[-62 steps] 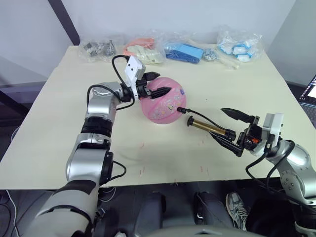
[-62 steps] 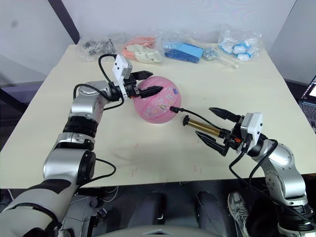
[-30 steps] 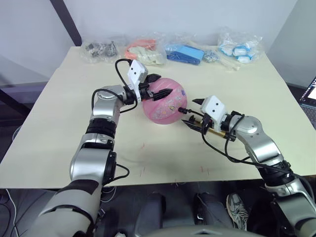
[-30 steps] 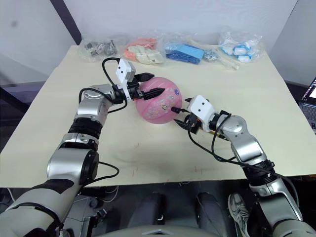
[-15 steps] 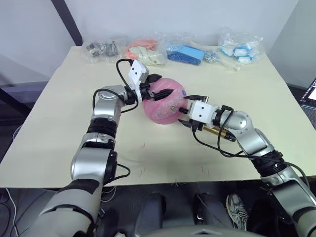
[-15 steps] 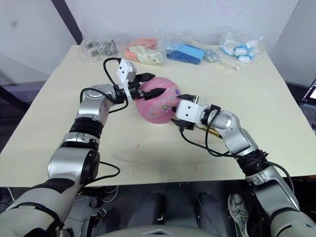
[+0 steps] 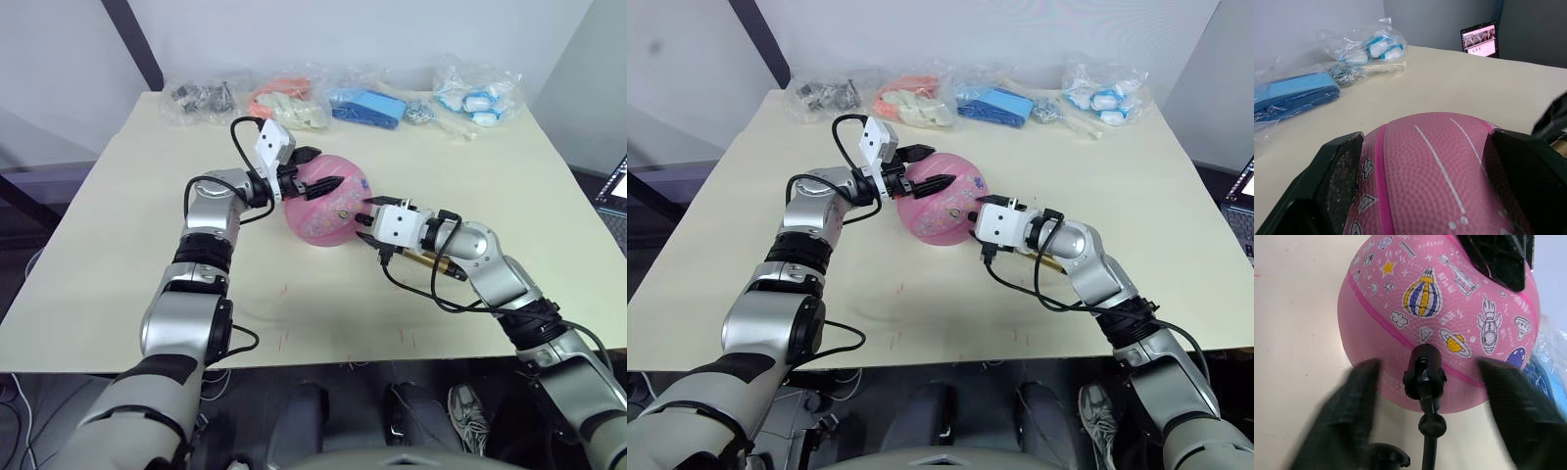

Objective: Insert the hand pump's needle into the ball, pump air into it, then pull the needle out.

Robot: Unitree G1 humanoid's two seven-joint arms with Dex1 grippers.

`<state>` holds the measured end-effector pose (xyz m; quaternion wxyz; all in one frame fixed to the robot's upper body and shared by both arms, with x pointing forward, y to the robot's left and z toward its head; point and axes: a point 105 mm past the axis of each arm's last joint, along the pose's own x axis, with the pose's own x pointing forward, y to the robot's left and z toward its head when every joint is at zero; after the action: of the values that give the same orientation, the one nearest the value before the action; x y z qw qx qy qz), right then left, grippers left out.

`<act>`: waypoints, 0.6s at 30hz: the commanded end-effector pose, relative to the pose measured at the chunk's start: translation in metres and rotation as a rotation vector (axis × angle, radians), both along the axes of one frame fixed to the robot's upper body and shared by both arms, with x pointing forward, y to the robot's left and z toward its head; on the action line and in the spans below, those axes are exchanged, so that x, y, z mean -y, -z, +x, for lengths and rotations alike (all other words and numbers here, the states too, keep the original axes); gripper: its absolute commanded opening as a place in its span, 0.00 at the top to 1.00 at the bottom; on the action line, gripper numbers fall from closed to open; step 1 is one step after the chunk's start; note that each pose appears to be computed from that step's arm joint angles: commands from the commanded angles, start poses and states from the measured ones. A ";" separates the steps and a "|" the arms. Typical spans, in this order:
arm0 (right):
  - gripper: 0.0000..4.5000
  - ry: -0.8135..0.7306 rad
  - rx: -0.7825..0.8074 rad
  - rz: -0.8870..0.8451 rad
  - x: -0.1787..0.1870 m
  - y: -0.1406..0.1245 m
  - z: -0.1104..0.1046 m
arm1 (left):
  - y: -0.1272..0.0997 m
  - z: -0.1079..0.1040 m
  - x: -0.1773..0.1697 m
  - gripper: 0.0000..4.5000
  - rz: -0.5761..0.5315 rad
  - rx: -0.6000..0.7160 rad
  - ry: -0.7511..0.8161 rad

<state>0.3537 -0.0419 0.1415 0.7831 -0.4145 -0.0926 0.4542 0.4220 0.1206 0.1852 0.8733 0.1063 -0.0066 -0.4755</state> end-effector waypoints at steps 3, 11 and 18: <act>0.82 -0.011 0.064 0.008 -0.002 -0.013 0.001 | 0.039 -0.005 0.003 0.00 0.073 -0.122 0.010; 0.91 -0.007 0.085 0.013 0.001 -0.015 0.002 | 0.041 -0.005 0.003 0.00 0.077 -0.124 0.009; 0.91 0.025 0.093 0.044 0.012 -0.015 0.003 | 0.056 -0.004 0.003 0.00 0.185 -0.067 -0.026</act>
<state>0.3546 -0.0448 0.1390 0.7791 -0.4271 -0.1060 0.4465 0.4234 0.1187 0.1836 0.8739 0.1449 -0.0202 -0.4636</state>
